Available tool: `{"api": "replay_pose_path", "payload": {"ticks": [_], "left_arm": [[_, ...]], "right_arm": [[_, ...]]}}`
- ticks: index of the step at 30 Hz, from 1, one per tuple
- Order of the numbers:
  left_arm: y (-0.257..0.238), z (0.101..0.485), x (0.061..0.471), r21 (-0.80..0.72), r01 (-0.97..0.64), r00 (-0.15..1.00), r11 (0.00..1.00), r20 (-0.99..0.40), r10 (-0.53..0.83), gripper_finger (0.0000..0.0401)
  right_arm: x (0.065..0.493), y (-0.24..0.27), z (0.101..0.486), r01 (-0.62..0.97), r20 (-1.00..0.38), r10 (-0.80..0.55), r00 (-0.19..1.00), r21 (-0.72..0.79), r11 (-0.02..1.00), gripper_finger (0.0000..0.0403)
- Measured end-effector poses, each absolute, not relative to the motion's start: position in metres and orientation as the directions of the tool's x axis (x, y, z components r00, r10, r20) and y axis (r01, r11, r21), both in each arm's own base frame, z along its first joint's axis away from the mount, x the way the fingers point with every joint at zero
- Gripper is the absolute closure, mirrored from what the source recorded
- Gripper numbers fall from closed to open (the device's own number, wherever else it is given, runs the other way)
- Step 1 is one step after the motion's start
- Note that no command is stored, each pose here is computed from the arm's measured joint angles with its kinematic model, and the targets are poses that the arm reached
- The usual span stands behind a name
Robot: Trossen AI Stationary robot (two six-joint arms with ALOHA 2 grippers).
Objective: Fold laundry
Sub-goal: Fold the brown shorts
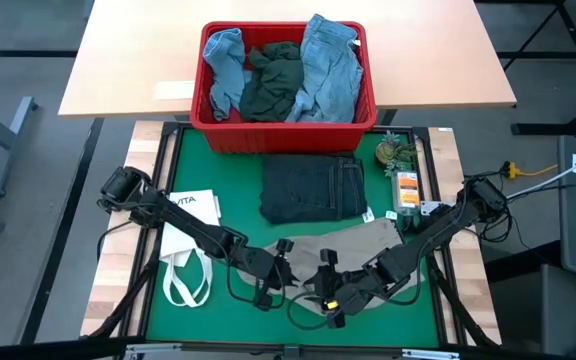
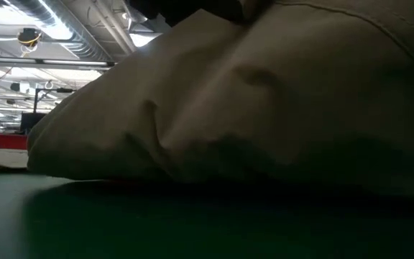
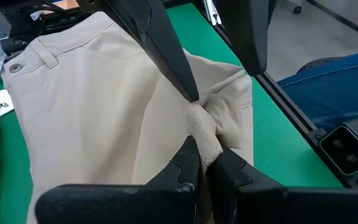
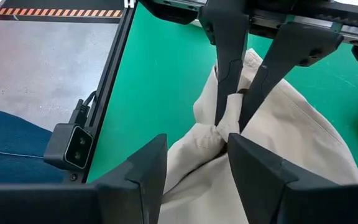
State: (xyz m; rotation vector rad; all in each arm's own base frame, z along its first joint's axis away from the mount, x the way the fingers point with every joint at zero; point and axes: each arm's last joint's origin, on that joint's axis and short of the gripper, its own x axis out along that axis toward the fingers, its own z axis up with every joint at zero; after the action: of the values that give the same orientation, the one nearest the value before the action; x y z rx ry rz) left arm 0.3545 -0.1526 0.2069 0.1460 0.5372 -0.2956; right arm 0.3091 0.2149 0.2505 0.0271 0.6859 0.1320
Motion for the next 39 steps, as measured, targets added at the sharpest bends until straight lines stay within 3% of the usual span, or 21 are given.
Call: {"api": "replay_pose_path", "payload": {"ticks": [16, 29, 39], "left_arm": [[-0.153, 0.207, 0.355, 0.057, 0.316, 0.819, 0.947, -0.520, -0.242, 0.0391], [-0.153, 0.208, 0.355, 0.057, 0.316, 0.823, 0.947, -0.513, -0.244, 0.0391], [-0.153, 0.208, 0.355, 0.057, 0.316, 0.823, 0.947, -0.513, -0.244, 0.0391]], "right_arm": [[0.298, 0.205, 0.256, -0.070, -0.677, 0.061, 0.734, 0.014, 0.997, 0.0233], [0.302, 0.211, 0.244, -0.078, -0.709, 0.120, 0.695, 0.092, 0.993, 0.0233], [0.306, 0.214, 0.248, -0.082, -0.666, 0.146, 0.731, 0.127, 0.989, 0.0233]]}}
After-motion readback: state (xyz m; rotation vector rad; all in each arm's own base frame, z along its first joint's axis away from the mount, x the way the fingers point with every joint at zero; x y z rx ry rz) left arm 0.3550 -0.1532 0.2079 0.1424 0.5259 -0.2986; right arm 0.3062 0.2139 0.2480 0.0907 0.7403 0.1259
